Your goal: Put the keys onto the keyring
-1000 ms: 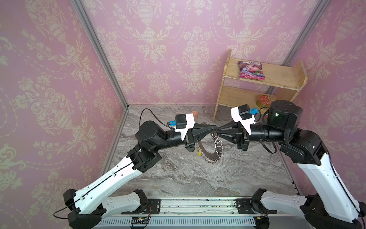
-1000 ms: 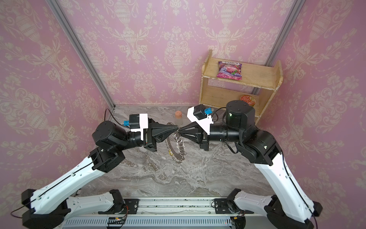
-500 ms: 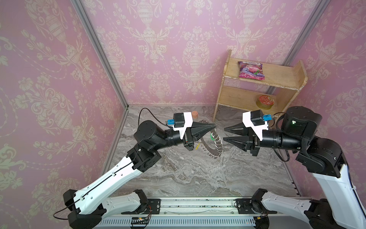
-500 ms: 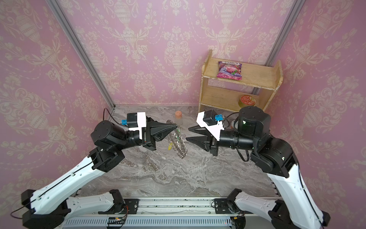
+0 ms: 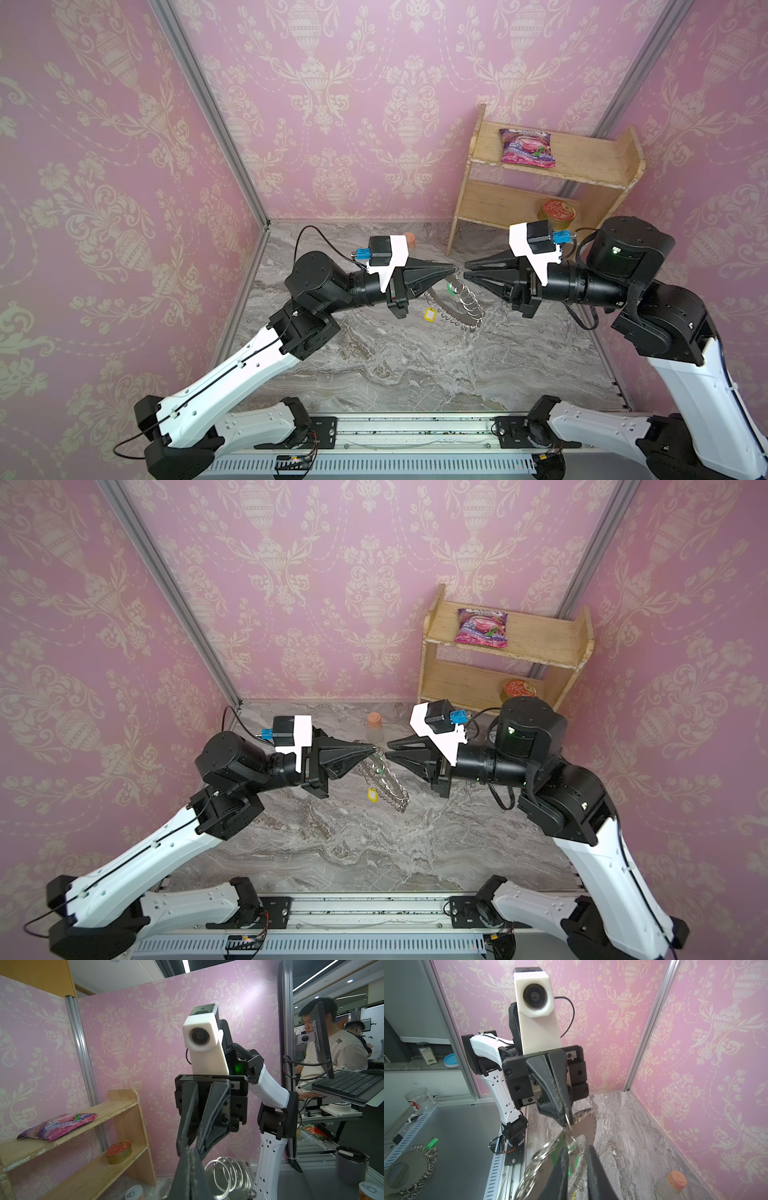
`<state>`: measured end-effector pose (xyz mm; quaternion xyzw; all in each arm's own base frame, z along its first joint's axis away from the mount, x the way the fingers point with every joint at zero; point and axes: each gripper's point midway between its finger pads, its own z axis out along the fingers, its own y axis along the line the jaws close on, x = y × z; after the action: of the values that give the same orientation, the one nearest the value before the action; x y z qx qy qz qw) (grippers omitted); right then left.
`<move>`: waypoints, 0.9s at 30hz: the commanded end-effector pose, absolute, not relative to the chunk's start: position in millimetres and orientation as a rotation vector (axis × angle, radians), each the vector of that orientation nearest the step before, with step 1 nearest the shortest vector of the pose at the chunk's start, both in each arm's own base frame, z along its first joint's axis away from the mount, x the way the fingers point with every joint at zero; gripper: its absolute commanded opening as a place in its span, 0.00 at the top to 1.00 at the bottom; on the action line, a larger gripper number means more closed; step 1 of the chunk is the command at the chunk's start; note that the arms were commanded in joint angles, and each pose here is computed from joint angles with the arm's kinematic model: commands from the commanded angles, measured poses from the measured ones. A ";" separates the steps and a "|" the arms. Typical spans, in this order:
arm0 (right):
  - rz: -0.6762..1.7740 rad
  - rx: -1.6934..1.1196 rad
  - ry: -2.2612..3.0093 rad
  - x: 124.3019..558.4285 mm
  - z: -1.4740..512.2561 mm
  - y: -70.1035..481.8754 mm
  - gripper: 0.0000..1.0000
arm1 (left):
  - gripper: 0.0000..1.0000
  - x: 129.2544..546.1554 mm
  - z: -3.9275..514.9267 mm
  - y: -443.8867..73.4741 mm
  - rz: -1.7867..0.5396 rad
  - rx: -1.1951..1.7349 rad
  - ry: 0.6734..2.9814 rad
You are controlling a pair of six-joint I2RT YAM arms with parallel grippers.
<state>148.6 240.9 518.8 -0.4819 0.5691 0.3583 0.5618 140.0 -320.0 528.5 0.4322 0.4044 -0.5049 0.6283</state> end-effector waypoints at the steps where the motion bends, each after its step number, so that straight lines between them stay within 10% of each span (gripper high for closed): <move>1: 0.897 -1.141 1.312 146.5 523.8 247.8 0.81 | 1.00 130.9 549.3 -310.8 -1.173 0.981 0.863; 27: 0.980 -1.150 1.315 148.1 518.0 259.0 0.87 | 1.00 130.7 553.1 -311.3 -1.163 0.984 0.844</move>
<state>149.3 255.6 515.1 -0.4849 0.5606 0.3997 0.5393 139.3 -319.7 530.7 0.4322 0.4019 -0.5059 0.6291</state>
